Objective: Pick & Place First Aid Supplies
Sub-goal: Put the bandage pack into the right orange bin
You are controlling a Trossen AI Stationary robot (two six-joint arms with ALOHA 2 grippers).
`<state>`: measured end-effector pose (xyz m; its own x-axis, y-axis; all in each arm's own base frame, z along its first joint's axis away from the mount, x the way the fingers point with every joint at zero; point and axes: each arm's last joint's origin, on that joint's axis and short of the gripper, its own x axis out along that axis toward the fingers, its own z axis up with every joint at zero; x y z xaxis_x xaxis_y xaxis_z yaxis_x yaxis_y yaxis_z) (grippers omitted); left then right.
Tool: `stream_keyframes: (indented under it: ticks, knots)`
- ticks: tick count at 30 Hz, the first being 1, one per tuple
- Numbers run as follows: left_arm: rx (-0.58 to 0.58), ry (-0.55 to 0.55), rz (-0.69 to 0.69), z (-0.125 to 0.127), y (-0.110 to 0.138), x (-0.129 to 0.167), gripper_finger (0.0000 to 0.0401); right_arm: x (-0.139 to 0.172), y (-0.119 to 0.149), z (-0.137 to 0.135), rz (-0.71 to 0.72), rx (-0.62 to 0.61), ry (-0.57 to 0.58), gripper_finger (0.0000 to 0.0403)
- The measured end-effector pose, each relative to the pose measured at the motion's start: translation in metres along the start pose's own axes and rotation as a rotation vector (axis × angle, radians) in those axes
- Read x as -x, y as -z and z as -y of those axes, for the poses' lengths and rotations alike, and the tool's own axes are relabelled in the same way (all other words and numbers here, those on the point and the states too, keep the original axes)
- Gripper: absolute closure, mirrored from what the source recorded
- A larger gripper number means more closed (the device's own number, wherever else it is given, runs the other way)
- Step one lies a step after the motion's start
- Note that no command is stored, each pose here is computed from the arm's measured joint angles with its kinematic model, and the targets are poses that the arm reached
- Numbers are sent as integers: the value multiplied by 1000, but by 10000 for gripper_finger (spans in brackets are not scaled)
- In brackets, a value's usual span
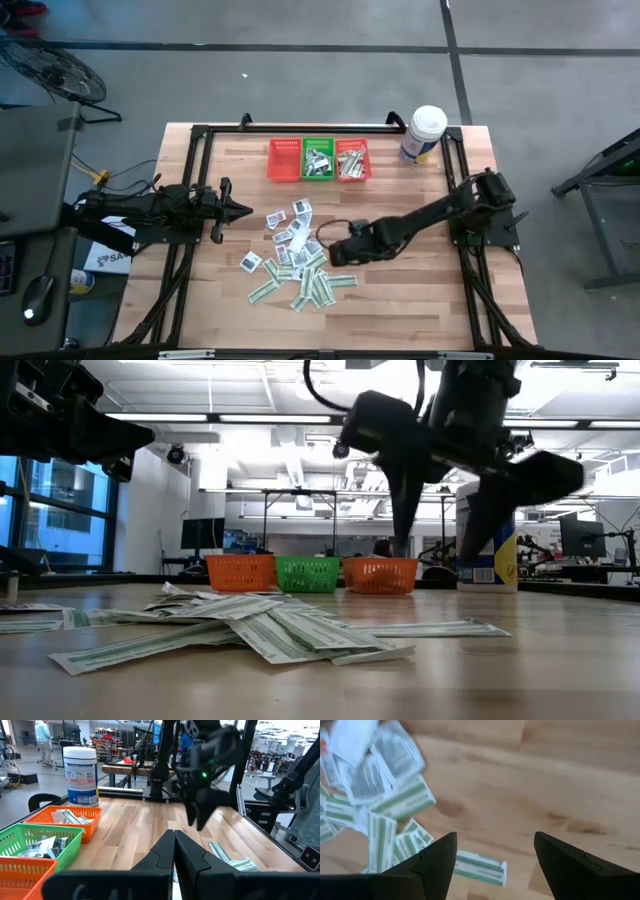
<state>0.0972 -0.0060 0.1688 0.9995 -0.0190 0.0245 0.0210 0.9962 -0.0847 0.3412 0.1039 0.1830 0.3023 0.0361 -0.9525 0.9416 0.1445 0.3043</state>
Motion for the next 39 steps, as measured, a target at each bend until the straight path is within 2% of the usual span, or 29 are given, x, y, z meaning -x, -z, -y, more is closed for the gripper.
stream_keyframes:
  ticks: [6, 14, 26, 39]
  knots:
    - [0, 0, 0, 0, 0, 0, 400, -21, 23, -2, -68, 13, -12, 143]
    - [0, 0, 0, 0, 0, 0, 400, -37, 35, 0, -100, 77, 6, 143]
    - [0, 0, 0, 0, 0, 0, 400, -56, 43, -1, -142, 171, -1, 143]
    - [0, 0, 0, 0, 0, 0, 400, -57, 45, -9, -153, 207, -90, 144]
